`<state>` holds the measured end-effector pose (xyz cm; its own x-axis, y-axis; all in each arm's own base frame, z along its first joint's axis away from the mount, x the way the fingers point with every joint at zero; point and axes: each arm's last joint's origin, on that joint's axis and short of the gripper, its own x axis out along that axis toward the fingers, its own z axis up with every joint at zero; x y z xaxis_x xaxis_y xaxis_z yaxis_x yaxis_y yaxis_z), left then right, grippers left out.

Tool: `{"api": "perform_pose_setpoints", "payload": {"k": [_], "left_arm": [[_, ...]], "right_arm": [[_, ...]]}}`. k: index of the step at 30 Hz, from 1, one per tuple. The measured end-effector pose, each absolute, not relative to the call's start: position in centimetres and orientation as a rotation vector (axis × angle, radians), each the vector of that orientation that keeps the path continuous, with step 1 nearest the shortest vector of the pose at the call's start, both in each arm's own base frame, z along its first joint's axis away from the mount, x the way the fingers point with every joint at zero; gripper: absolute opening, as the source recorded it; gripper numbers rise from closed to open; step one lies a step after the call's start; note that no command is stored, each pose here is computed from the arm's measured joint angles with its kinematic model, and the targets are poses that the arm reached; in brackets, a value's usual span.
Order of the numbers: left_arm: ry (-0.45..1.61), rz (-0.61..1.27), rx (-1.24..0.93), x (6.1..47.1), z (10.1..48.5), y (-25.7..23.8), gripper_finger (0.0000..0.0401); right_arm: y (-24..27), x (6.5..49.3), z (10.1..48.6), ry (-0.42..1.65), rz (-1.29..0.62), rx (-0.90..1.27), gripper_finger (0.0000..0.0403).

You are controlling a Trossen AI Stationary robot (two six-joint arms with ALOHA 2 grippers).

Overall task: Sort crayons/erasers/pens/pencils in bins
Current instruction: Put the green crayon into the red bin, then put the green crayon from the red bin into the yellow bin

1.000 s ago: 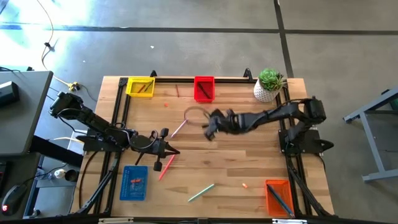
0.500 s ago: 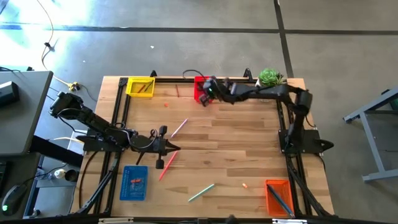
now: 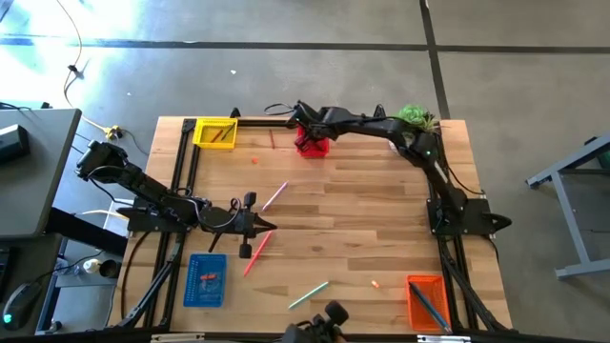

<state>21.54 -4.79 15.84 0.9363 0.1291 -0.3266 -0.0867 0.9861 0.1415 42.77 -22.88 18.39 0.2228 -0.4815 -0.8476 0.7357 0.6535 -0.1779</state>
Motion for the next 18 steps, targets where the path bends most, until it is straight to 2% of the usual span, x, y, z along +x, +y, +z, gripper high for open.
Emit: {"api": "perform_pose_setpoints", "payload": {"k": [6, 14, 18], "left_arm": [[0.338, 0.111, 0.124, 21.6, 15.9, -4.8, 0.0003], [0.332, 0.111, 0.115, 21.6, 15.9, -4.8, 0.0003], [0.331, 0.109, 0.114, 21.6, 15.9, -4.8, 0.0003]], "right_arm": [[-23.3, 43.2, 18.3, 1.086, -0.843, 0.314, 0.0029], [-23.1, 42.7, 18.4, 1.126, -0.874, 0.36, 0.0115], [-21.8, 42.6, 19.6, 1.206, -0.855, 0.271, 0.0117]]}}
